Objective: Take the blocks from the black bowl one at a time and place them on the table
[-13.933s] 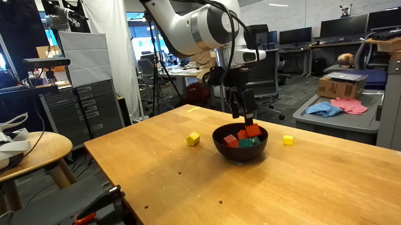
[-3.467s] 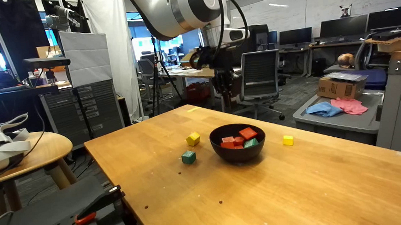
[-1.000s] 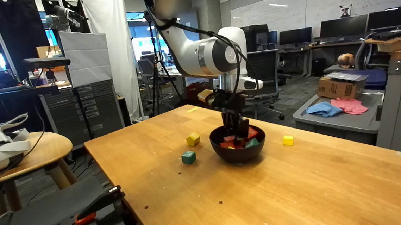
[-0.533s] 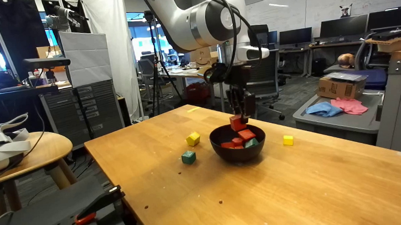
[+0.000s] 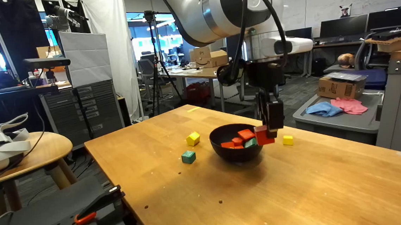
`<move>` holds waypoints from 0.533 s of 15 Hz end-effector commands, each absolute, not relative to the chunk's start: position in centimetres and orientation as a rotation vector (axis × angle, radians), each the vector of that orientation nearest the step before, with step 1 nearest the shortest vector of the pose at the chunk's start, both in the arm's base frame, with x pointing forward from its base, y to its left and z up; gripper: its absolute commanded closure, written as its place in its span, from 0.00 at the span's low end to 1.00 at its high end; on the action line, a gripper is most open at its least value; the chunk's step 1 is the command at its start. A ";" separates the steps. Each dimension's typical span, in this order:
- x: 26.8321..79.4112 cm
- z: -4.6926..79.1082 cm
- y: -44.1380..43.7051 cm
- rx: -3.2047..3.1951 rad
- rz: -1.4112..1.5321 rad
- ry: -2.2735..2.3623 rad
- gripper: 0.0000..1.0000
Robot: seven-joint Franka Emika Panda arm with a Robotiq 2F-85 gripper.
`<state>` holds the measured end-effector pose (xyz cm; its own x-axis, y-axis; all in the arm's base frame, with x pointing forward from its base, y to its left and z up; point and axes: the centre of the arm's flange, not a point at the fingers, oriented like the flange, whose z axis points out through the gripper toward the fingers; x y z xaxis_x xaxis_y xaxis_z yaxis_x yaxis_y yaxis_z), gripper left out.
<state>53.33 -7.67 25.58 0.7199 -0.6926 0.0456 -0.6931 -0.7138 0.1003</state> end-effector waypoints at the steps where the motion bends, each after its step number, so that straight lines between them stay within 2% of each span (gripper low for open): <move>1: 52.9 23.0 -10.0 2.716 -0.027 -1.338 0.85; 6: 52.9 18.9 -11.1 2.631 -0.116 -1.505 0.83; 7: 52.8 18.2 -11.1 2.629 -0.129 -1.519 0.78; 8: 52.7 17.7 -11.1 2.625 -0.145 -1.532 0.49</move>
<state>51.83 -10.88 19.05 0.5312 -0.8469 -0.0239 -0.8353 -0.5282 0.1525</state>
